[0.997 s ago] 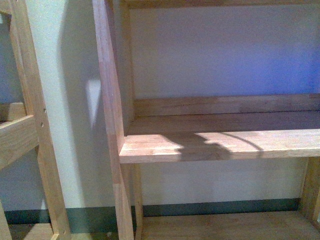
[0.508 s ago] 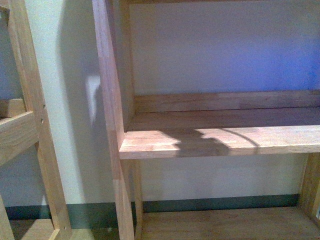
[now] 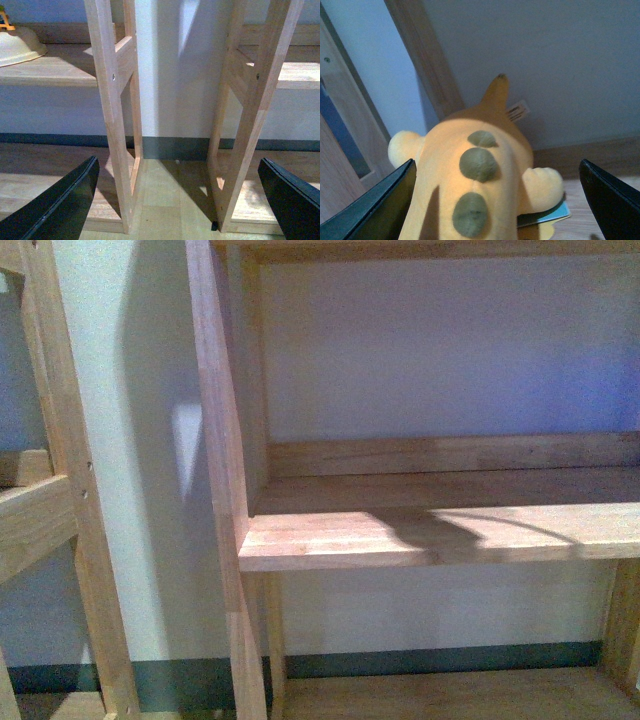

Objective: Put away toys

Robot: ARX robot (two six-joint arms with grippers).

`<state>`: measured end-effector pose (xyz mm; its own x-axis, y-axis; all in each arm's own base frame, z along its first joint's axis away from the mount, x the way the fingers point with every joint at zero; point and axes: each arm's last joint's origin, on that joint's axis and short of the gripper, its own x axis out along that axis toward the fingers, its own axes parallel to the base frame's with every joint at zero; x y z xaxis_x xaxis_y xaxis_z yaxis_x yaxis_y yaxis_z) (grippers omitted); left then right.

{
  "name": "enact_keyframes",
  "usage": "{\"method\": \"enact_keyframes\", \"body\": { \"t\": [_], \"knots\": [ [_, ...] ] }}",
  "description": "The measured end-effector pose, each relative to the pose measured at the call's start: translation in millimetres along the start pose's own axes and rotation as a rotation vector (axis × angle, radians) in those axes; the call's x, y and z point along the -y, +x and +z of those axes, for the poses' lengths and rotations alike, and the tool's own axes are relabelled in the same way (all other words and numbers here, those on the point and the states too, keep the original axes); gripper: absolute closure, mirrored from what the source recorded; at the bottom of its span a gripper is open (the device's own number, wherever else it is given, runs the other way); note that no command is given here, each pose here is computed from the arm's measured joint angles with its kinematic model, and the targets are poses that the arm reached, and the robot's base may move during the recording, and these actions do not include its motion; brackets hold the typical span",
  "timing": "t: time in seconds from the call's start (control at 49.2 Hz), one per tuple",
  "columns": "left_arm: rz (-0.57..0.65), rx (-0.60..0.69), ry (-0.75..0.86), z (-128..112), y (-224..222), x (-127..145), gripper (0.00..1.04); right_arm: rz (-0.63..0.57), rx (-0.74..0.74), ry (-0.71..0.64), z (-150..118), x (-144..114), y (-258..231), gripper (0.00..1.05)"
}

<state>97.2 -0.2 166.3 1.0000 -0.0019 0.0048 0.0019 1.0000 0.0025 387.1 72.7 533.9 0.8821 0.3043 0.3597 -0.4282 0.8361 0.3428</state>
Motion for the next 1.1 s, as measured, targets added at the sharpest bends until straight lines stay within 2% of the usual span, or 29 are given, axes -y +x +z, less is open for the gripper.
{"method": "enact_keyframes", "body": {
  "t": [0.264,0.468,0.651,0.732,0.814,0.854,0.875,0.915,1.098],
  "knots": [
    [0.000,0.000,0.000,0,0,0,0.06,-0.046,0.076,-0.097,17,3,-46,0.06],
    [0.000,0.000,0.000,0,0,0,0.06,-0.099,0.087,-0.189,15,1,-114,0.06],
    [0.000,0.000,0.000,0,0,0,0.06,-0.091,0.056,-0.233,-3,-4,-194,0.06],
    [0.000,0.000,0.000,0,0,0,0.06,-0.094,0.025,-0.236,-18,-3,-226,0.06],
    [0.000,0.000,0.000,0,0,0,0.06,-0.120,-0.032,-0.244,-44,0,-267,0.06],
    [0.000,0.000,0.000,0,0,0,0.06,-0.219,-0.090,-0.283,-55,4,-286,0.12],
    [0.000,0.000,0.000,0,0,0,0.06,-0.310,-0.152,-0.313,-64,9,-300,0.18],
    [0.001,0.000,0.000,0,0,0,0.06,-0.372,-0.219,-0.348,-78,14,-314,0.24],
    [0.000,0.000,0.000,0,0,0,0.06,-0.396,-0.300,-0.406,-135,35,-345,0.62]
  ]
}}
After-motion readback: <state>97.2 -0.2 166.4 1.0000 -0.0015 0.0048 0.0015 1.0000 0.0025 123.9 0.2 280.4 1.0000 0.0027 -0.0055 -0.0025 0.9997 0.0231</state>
